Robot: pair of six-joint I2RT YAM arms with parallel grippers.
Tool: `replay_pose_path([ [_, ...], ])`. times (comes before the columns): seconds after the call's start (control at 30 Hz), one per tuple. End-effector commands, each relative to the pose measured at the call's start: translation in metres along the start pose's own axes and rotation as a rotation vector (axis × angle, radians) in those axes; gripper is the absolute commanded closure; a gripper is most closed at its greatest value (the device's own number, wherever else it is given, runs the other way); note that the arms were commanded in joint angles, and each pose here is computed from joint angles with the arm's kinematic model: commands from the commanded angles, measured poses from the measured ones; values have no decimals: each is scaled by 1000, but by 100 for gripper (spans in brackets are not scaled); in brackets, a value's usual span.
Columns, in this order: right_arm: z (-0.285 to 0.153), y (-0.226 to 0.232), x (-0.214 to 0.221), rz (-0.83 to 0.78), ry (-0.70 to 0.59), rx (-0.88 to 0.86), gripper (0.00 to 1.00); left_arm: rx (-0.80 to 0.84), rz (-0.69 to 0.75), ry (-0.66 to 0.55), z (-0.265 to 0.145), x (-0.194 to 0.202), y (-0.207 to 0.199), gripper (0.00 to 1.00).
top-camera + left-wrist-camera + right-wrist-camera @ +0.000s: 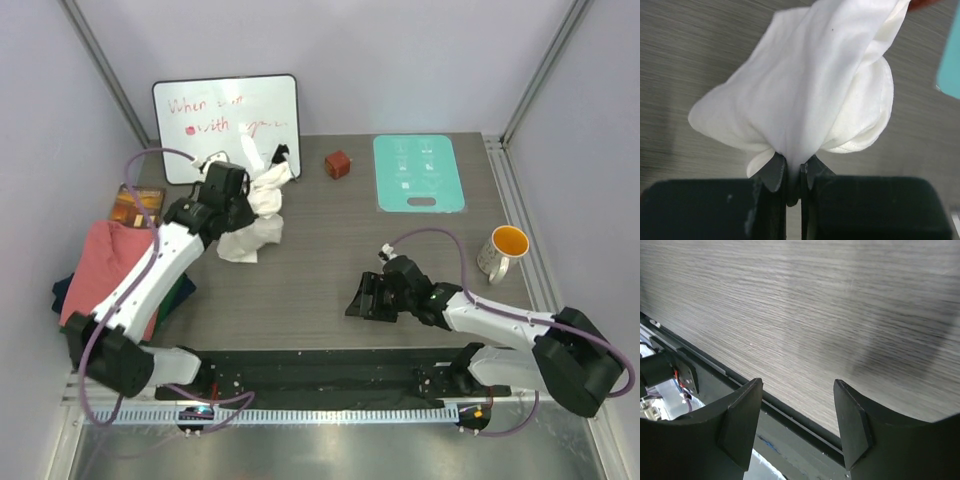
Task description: Fold and stack the t-shirts
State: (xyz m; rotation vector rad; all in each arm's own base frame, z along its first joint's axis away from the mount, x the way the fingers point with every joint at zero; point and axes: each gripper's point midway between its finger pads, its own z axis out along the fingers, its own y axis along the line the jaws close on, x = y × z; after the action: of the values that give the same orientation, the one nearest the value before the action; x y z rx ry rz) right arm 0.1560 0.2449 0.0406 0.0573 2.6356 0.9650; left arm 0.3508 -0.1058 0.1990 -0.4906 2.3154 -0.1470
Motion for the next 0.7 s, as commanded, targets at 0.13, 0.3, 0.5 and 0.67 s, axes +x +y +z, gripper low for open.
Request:
replay_pose_path([
  [0.13,-55,70,-80,-140,-271,-44,34,367,107,122,-71,64,-64,100],
  [0.3,-95,97,-119,-151,-443,-54,34,604,325,127,-123,82,-123,100],
  [0.5,-113,94,-132,-162,-526,-12,32,725,485,168,-148,123,-142,100],
  [0.67,-104,77,-129,-159,-516,53,30,781,443,198,-142,144,-139,100],
])
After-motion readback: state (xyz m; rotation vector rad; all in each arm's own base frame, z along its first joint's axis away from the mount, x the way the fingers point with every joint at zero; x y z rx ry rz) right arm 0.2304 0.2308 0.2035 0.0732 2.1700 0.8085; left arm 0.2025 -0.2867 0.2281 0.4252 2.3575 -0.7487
